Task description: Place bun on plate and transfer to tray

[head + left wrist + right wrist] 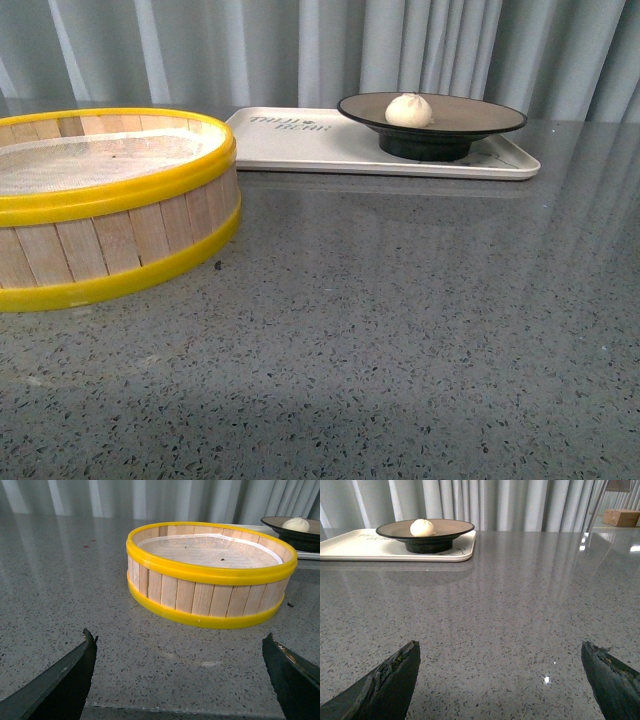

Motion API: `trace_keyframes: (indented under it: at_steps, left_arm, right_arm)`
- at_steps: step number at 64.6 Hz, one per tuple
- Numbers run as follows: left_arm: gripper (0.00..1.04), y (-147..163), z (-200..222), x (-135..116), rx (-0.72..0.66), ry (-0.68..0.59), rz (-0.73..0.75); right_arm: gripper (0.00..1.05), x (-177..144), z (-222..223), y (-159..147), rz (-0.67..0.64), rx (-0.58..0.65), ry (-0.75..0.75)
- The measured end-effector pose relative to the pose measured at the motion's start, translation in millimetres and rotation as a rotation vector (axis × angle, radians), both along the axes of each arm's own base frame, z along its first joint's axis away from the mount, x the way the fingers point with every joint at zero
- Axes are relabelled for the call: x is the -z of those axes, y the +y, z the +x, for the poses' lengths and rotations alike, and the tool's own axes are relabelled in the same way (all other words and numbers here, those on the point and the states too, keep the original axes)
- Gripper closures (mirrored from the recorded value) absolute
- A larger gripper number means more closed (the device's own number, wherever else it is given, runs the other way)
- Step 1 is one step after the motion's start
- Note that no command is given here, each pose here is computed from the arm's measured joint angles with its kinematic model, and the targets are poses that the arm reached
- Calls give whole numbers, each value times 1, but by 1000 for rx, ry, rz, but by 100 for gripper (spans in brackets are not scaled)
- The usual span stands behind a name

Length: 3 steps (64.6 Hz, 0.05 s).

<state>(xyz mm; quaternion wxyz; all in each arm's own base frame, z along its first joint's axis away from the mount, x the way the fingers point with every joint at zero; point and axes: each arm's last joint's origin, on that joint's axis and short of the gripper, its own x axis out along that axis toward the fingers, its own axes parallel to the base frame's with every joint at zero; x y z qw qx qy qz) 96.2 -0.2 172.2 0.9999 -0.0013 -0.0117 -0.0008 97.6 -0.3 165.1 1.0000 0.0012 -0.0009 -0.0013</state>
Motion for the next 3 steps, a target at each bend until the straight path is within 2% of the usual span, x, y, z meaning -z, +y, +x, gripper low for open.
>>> trace_keyframes:
  at_steps: [3]
  left_arm:
    - [7,0,0,0,0,0,0]
  right_arm:
    - [8,0,0,0,0,0,0]
